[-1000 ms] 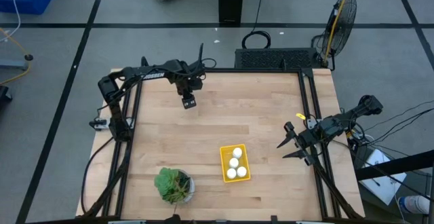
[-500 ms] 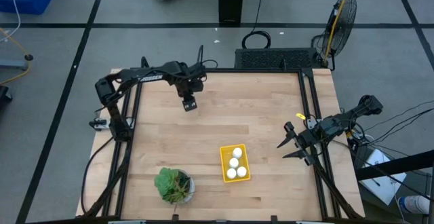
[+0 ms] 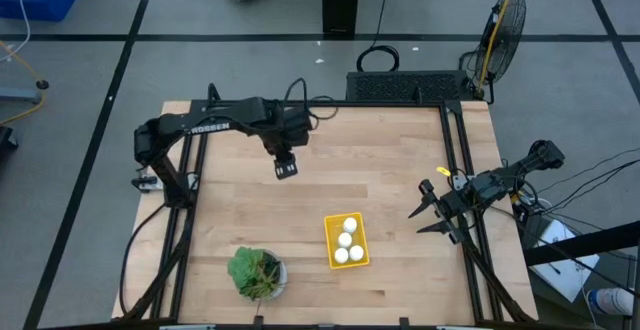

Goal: Pick and place pill bottles into a basket
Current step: Put the white pill bottle into the yellow bin

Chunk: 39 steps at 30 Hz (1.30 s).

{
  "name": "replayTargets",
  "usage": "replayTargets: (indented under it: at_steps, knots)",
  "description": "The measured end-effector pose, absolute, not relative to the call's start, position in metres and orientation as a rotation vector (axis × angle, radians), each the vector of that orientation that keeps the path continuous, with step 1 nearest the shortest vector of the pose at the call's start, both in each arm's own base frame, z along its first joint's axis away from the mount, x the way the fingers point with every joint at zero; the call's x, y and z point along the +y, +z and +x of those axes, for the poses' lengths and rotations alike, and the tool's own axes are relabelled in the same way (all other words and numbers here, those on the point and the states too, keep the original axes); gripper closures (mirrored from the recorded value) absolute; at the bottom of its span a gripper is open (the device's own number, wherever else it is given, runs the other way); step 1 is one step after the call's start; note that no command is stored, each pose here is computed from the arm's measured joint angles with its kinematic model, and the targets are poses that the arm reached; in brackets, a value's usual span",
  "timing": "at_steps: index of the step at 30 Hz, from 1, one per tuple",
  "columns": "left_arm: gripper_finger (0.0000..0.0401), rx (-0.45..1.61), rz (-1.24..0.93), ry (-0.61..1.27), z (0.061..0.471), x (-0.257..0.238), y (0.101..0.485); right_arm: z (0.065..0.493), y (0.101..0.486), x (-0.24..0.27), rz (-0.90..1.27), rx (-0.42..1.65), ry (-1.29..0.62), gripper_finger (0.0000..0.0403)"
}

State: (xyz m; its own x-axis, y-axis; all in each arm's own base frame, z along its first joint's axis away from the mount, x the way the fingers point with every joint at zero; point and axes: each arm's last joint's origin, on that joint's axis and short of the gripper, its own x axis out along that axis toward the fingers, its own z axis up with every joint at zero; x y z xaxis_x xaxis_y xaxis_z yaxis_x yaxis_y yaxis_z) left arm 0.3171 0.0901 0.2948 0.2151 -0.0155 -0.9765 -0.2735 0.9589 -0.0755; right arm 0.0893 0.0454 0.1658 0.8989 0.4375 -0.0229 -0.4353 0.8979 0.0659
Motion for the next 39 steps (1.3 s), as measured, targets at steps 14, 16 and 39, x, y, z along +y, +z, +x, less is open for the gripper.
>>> replayTargets:
  at_steps: [14, 16, 39]
  knots:
    - [0.0238, 1.176, -0.212, 0.008, 0.338, -0.028, 0.348, 0.089, 0.166, 0.045, 0.060, 0.037, 0.451, 0.0209]
    - [0.0238, 1.171, -0.214, 0.002, 0.337, -0.042, 0.348, 0.089, 0.166, 0.045, 0.060, 0.037, 0.452, 0.0209]
    - [0.0238, 1.210, -0.232, -0.023, 0.376, -0.065, 0.305, 0.090, 0.165, 0.046, 0.058, 0.045, 0.452, 0.0209]
